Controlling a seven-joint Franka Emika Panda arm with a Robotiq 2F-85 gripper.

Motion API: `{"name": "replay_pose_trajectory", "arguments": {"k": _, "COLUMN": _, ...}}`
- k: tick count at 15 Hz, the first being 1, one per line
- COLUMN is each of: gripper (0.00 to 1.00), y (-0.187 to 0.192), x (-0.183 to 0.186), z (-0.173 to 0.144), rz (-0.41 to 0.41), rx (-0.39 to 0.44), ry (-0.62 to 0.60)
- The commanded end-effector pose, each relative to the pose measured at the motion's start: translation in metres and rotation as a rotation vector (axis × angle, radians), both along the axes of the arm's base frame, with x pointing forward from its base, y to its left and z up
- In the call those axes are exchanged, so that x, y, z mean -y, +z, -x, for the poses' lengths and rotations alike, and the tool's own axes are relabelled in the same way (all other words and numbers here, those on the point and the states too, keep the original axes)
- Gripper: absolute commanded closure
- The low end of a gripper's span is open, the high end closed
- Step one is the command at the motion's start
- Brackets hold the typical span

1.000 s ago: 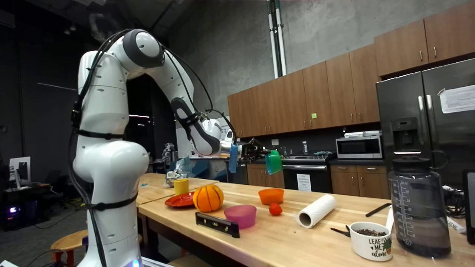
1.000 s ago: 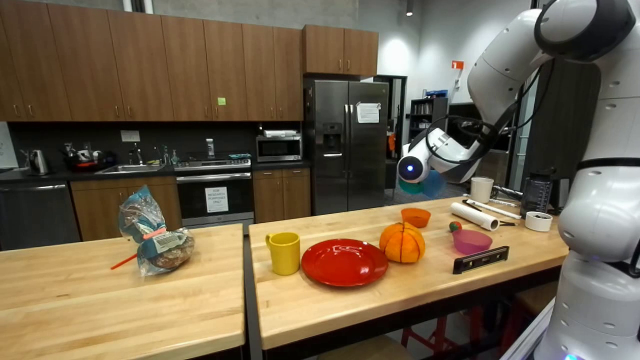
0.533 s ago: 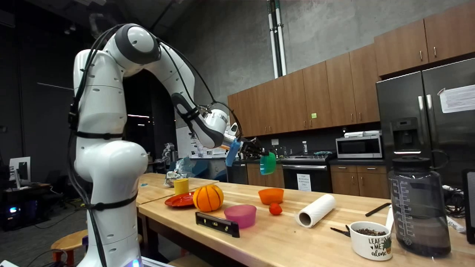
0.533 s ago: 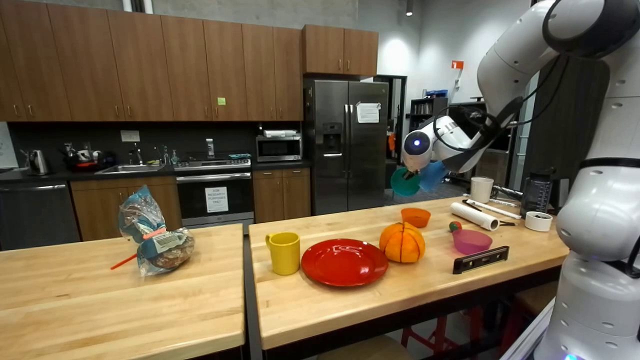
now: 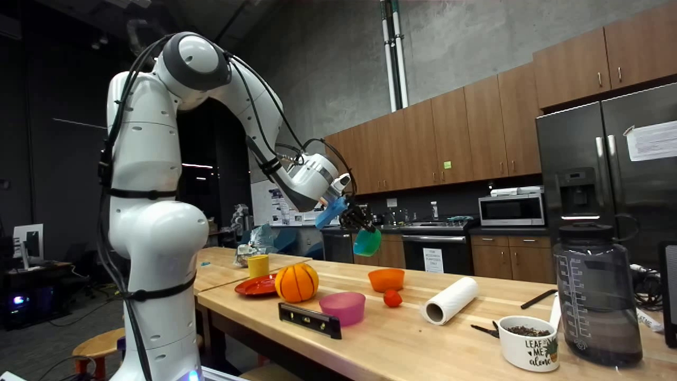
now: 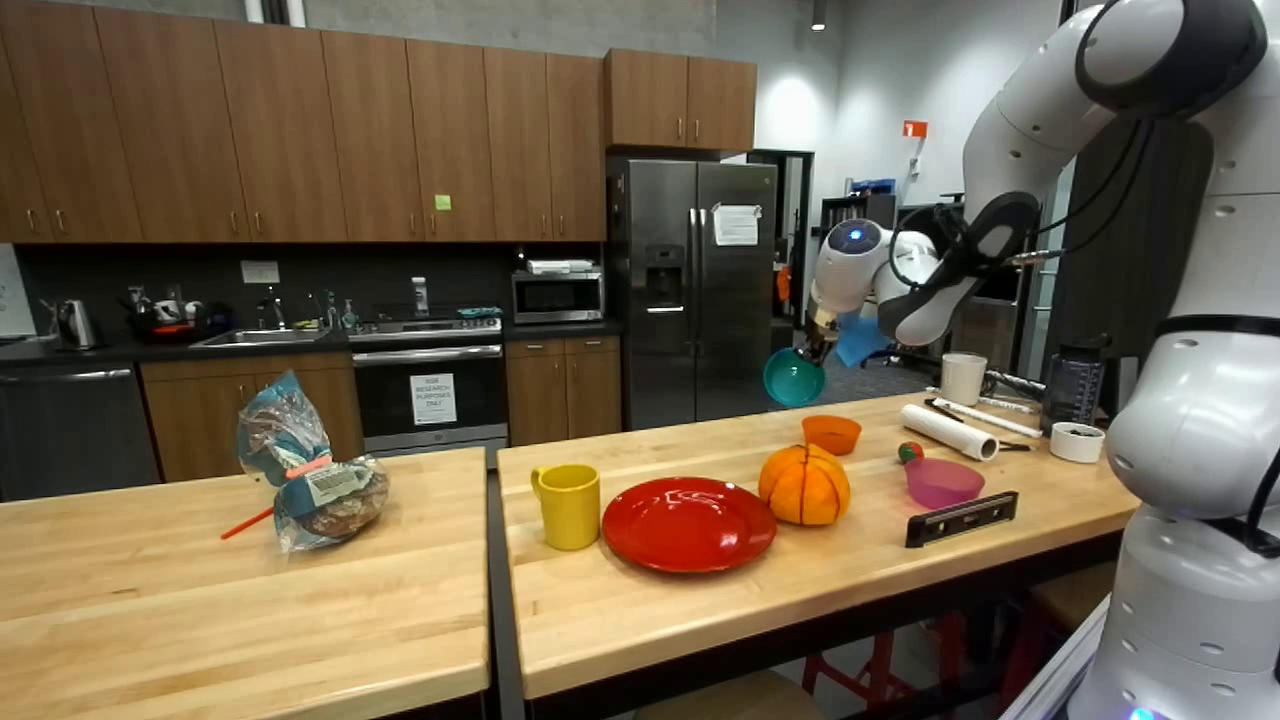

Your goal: Pour the objects from the green bowl into the orange bowl

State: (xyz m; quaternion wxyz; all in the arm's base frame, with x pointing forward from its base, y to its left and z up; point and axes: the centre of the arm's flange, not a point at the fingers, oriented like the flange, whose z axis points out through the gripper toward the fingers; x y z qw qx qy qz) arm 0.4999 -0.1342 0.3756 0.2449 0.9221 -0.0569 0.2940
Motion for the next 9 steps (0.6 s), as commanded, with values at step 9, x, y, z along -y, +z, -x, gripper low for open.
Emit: {"name": "replay_pose_trajectory", "arguments": {"k": 9, "gripper": 0.99, "y": -0.037, "x": -0.007, "z": -0.016, "rz": -0.474, "rx": -0.173, "ry": 0.050}}
